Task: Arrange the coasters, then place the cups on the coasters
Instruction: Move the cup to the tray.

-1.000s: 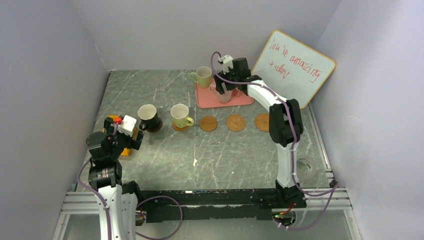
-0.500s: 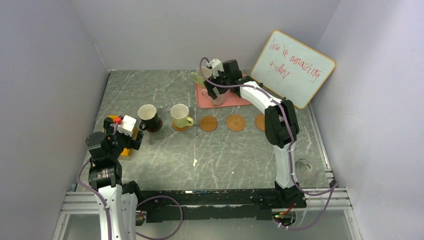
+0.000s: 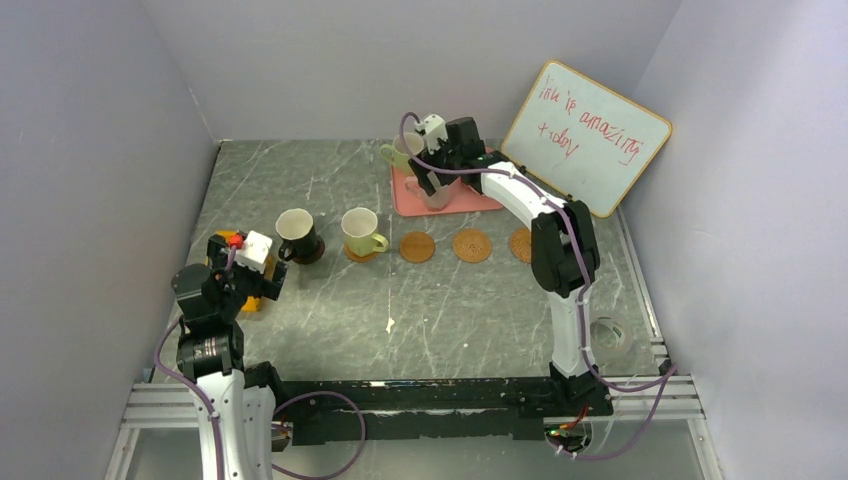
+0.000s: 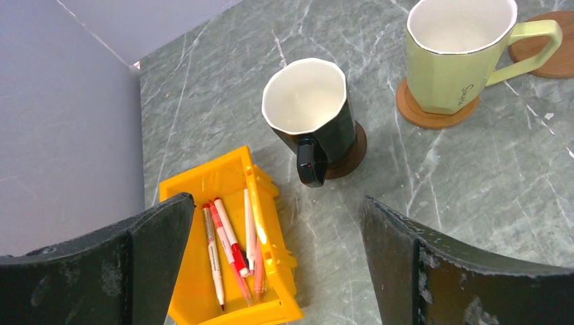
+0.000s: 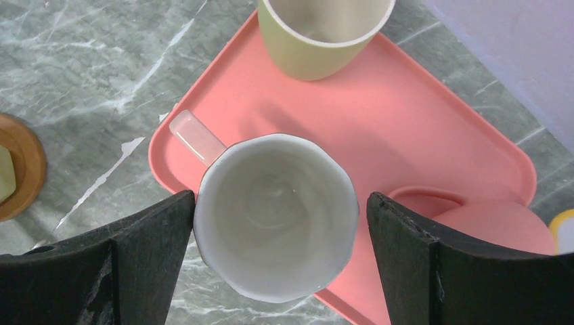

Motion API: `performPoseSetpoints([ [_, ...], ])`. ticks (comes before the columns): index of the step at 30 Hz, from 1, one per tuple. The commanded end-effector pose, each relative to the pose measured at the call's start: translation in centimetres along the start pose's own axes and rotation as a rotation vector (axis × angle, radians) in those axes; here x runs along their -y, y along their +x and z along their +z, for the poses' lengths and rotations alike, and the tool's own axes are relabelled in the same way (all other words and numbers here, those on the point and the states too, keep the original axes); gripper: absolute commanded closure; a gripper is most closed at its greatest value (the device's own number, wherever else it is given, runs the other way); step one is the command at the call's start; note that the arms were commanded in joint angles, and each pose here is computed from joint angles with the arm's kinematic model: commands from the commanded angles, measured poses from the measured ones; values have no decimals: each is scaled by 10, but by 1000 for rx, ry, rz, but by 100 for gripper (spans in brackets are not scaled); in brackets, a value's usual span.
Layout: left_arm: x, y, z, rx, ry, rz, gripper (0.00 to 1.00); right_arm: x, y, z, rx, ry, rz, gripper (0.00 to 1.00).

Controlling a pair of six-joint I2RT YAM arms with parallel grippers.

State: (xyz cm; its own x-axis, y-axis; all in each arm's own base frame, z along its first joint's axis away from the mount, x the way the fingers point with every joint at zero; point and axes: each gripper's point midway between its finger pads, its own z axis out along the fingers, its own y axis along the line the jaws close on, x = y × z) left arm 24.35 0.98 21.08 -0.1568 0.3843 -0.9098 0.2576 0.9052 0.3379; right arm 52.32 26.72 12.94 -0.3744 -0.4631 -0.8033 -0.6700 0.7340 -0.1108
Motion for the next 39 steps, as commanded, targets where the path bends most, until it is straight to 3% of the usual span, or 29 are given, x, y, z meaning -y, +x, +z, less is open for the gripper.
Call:
performPoseSetpoints([
  [1,0,-2,-1,14,5,16,4,21,-52,-34,133,101,-15,0],
  [10,0,-2,-1,14,5,18,4,25,-61,-41,156,129,-8,0],
  [18,0,-3,-2,18,3,19,4,74,-64,-61,189,334,58,0],
  [26,1,-4,-3,21,6,21,4,139,-26,-80,131,557,59,0],
  [32,1,-4,-2,20,7,20,4,147,23,-79,31,644,-81,0],
  [39,0,-3,-2,16,5,17,4,154,45,-73,2,703,-96,3],
])
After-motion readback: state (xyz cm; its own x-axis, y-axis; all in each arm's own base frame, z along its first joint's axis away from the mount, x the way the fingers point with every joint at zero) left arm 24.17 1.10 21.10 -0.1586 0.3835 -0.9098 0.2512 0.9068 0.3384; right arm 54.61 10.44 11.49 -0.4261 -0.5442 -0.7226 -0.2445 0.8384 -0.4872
